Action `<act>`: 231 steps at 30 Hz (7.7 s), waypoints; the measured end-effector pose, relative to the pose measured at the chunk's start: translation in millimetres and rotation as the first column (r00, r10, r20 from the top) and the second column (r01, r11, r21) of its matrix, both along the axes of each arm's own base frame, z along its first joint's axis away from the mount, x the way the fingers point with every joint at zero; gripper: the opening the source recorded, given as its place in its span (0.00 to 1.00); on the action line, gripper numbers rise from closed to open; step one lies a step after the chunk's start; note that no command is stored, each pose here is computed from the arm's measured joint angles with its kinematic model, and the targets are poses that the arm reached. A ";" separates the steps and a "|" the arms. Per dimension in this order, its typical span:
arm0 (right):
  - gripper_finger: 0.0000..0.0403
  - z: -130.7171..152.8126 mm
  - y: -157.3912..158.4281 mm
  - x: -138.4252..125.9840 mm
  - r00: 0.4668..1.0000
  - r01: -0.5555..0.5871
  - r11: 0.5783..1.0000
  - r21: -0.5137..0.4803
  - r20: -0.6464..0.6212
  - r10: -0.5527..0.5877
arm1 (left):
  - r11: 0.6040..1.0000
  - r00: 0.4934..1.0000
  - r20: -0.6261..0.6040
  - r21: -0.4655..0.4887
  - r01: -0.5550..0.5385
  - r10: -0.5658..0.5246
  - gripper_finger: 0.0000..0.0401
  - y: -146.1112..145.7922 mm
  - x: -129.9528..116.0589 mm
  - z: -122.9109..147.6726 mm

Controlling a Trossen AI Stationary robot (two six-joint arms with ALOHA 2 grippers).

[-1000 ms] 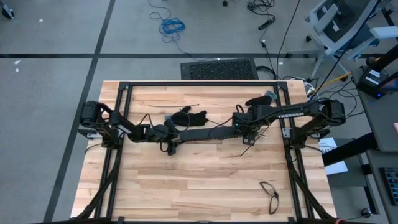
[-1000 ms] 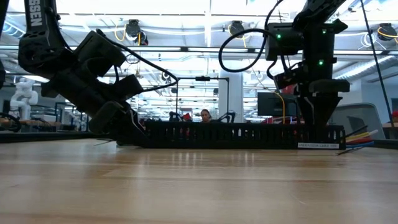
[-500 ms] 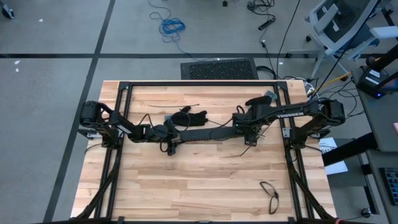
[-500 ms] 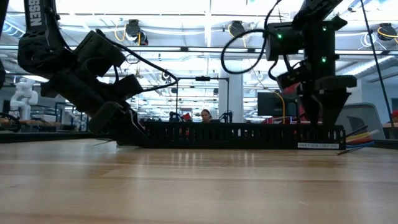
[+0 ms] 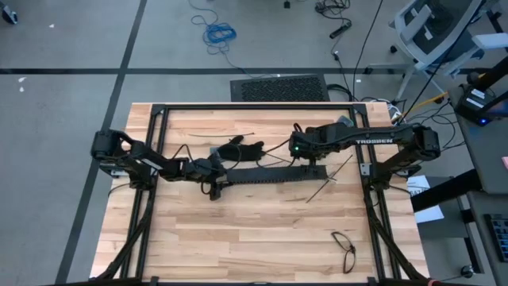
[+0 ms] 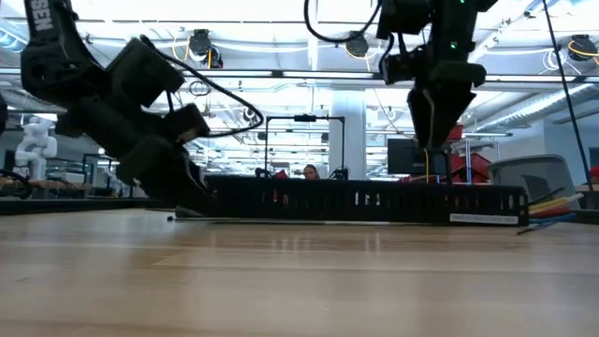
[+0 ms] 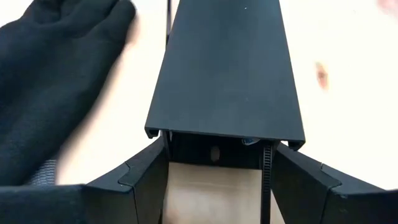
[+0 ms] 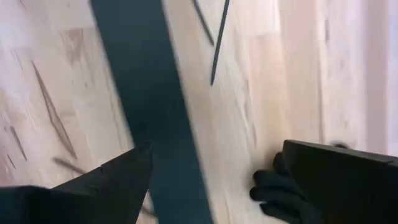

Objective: Ziptie cables
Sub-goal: Close the cable duct, then return to Home Position

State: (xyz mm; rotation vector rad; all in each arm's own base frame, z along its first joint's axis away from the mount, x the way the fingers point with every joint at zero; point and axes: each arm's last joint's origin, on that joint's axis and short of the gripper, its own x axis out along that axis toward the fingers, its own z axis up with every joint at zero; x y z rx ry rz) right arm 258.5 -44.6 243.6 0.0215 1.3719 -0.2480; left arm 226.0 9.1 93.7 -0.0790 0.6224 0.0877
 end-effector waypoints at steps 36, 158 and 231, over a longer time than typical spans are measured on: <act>0.87 15.0 -10.8 19.2 0.972 0.084 0.994 -0.067 0.223 -0.067 | 1.000 0.980 -0.200 0.018 0.017 -0.013 0.60 -0.5 -31.5 20.5; 0.00 85.7 -13.1 -94.1 0.828 0.474 0.867 -0.152 0.411 -0.381 | 0.955 0.889 0.367 -0.002 0.296 -0.275 0.00 -5.4 168.4 128.5; 0.00 62.8 -48.0 -102.9 0.814 0.535 0.812 -0.232 0.399 -0.422 | 0.988 0.752 -0.646 0.147 -0.045 0.130 0.00 -46.6 11.0 69.3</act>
